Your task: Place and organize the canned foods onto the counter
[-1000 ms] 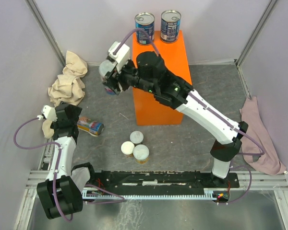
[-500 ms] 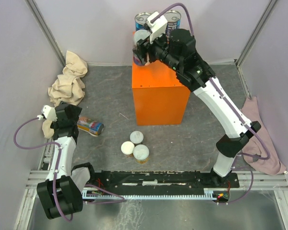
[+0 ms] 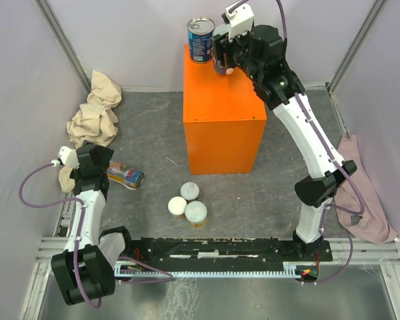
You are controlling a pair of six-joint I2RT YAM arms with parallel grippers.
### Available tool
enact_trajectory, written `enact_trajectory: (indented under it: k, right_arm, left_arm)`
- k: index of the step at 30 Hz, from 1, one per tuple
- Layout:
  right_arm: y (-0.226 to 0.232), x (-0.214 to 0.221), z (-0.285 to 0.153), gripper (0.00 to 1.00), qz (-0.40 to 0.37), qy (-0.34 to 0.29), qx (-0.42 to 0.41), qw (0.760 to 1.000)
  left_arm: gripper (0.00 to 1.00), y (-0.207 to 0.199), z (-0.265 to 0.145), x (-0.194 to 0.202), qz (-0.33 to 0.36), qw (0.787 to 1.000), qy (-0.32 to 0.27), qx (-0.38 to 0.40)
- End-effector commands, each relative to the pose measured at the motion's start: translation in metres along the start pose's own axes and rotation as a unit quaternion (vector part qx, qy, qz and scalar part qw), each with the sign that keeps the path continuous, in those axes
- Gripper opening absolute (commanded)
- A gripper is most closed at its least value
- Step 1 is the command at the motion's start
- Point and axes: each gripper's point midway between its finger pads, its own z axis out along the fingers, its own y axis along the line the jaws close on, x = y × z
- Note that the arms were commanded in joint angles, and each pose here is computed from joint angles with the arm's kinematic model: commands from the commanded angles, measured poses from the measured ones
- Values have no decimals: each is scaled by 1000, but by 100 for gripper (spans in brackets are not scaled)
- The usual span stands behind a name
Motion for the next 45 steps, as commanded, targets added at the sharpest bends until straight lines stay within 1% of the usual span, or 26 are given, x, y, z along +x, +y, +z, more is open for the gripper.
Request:
enact_trajectory:
  k: [1, 8, 16, 22, 37, 45]
  right_arm:
    - [-30, -80, -19, 1, -2, -116, 50, 992]
    - [-46, -70, -17, 1, 13, -100, 73, 992]
    - [-56, -75, -28, 1, 28, -100, 91, 990]
    - [-63, -79, -39, 1, 54, -97, 100, 989]
    - [-74, -76, -58, 1, 90, -74, 126, 985]
    - [-72, -72, -55, 1, 99, -65, 121, 986]
  left_arm:
    - [97, -15, -1, -17, -13, 999, -26, 26]
    - [97, -15, -1, -16, -12, 999, -24, 27]
    - [97, -15, -1, -15, -12, 999, -24, 28]
    - [97, -15, -1, -15, -12, 999, -23, 27]
    - [97, -16, -1, -14, -13, 999, -21, 30]
    - [97, -17, -1, -14, -13, 999, -20, 32]
